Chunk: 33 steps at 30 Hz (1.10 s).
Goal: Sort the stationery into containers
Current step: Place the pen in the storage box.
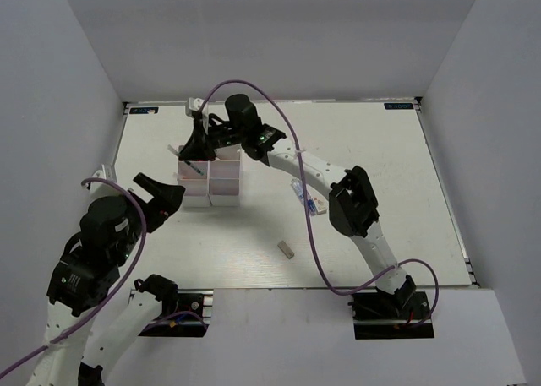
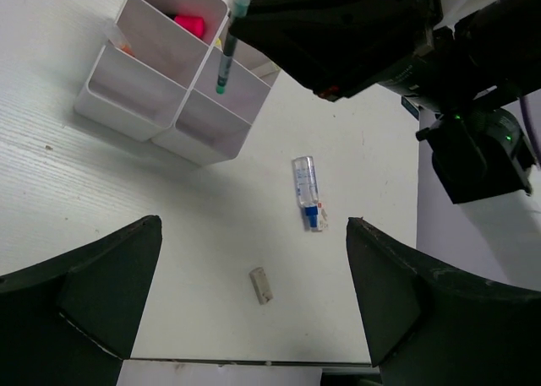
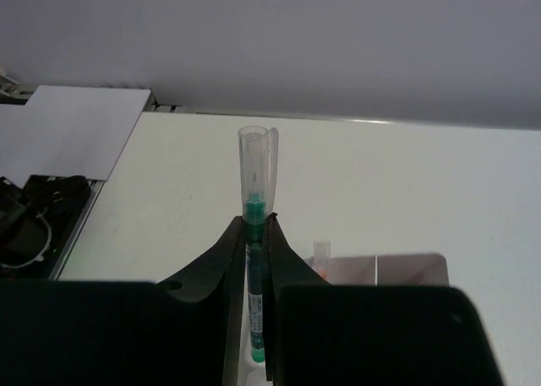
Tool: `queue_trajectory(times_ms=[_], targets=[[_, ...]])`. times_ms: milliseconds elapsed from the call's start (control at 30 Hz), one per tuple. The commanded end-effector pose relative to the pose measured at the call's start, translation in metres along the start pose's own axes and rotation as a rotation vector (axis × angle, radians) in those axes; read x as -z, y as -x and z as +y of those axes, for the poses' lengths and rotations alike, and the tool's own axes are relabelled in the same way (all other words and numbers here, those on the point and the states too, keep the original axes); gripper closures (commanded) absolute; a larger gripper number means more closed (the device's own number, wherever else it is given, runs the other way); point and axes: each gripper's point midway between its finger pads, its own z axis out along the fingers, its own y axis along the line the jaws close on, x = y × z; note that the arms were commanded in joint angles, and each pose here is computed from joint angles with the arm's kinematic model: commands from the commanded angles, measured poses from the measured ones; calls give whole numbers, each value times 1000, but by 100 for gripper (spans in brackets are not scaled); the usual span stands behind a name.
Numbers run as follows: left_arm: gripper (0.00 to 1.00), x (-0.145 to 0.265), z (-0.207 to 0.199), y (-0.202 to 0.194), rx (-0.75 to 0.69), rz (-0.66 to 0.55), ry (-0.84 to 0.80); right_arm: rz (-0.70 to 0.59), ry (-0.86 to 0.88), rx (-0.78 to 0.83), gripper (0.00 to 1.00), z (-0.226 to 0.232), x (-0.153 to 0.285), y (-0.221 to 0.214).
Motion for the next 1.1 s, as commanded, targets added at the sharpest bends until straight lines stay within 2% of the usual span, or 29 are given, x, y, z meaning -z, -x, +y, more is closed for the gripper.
queue_trajectory(times_ms=[0,300,567,733,867,1000,1067], targets=[[0,7,1,-5,22,25,-8,-119,-39,103,100,-8,-19,26],[0,16,8,-13,35,53,-2,-109,-145,166,100,-41,-38,-12],[0,17,8,-17,33,74,-5,-78,-202,177,100,-59,-31,-34],[0,6,13,-34,45,129,15,-30,-197,168,72,-57,-29,-53],[0,-12,16,-53,58,204,42,-1,-193,161,64,-57,-16,-63],[0,-22,10,-61,77,229,14,-20,-190,171,62,-54,-1,-40],[0,-26,11,-66,78,240,7,-47,-187,196,62,-48,8,-14]])
